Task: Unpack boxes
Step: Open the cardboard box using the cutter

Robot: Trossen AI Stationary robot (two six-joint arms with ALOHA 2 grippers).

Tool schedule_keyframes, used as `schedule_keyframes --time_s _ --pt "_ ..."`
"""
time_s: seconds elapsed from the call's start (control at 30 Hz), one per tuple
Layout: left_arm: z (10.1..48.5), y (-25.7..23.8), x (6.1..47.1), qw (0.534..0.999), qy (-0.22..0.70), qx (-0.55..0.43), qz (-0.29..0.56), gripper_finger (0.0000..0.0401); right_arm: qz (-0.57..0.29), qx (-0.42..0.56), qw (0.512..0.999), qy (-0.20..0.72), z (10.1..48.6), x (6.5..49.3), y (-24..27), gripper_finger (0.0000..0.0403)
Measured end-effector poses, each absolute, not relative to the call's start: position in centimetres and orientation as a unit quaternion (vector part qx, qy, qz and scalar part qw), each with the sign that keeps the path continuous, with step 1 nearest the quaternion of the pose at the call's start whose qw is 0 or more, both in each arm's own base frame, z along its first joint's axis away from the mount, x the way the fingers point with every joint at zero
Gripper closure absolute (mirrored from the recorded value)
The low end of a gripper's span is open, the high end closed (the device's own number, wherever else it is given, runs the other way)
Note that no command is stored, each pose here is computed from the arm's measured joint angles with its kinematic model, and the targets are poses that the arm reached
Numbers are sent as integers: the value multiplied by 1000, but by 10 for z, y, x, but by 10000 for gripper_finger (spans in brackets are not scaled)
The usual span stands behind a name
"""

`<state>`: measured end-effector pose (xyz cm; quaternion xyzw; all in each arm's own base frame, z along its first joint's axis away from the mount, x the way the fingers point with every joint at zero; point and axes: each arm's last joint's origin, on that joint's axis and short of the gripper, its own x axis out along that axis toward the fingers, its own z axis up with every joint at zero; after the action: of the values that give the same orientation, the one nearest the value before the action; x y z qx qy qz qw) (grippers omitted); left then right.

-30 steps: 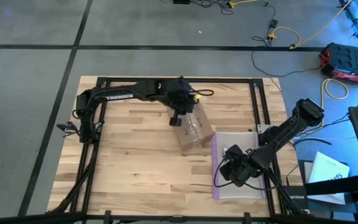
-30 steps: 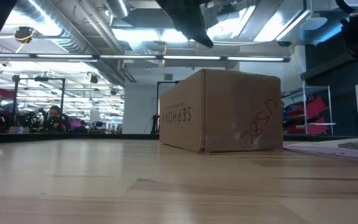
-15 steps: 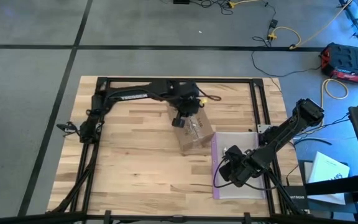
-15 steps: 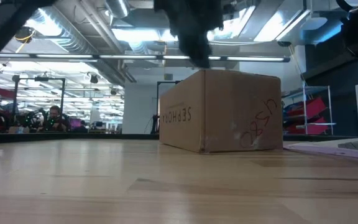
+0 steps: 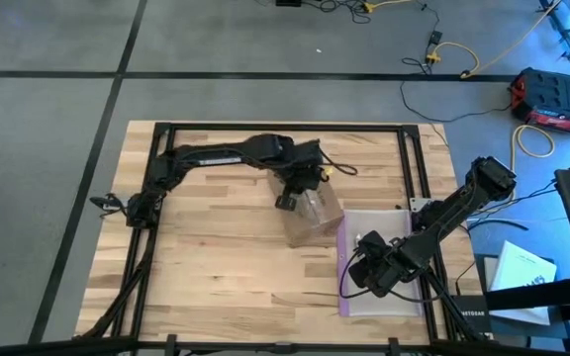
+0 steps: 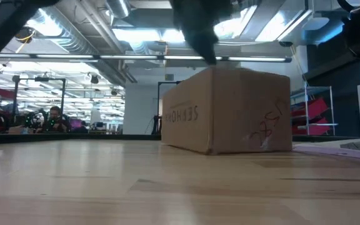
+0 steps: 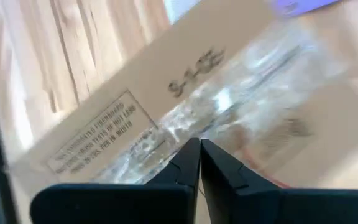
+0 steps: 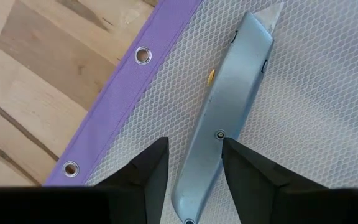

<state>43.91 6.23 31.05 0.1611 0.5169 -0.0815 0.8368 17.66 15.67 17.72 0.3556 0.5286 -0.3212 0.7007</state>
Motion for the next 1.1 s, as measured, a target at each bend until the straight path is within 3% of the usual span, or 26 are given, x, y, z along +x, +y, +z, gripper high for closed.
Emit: schedule_keyframes --time_s 0.13,0.37,0.47,0.57,0.7,0.83,1.1 --pt "336 54 425 840 507 171 -88 401 -321 355 701 529 177 176 157 267" --pt "341 58 450 896 397 186 -67 401 -320 356 701 528 177 177 157 267" --pt "306 66 463 884 435 139 -97 401 -320 357 701 528 177 177 157 267" --pt "254 73 469 835 527 106 -120 401 -320 357 701 528 177 177 157 267" --pt "236 68 474 817 553 103 -130 401 -319 356 702 528 177 177 157 267" --pt "256 50 478 838 516 134 -118 401 -318 357 702 528 177 177 157 267" --pt "368 40 446 901 392 175 -68 401 -310 346 737 491 180 181 157 267"
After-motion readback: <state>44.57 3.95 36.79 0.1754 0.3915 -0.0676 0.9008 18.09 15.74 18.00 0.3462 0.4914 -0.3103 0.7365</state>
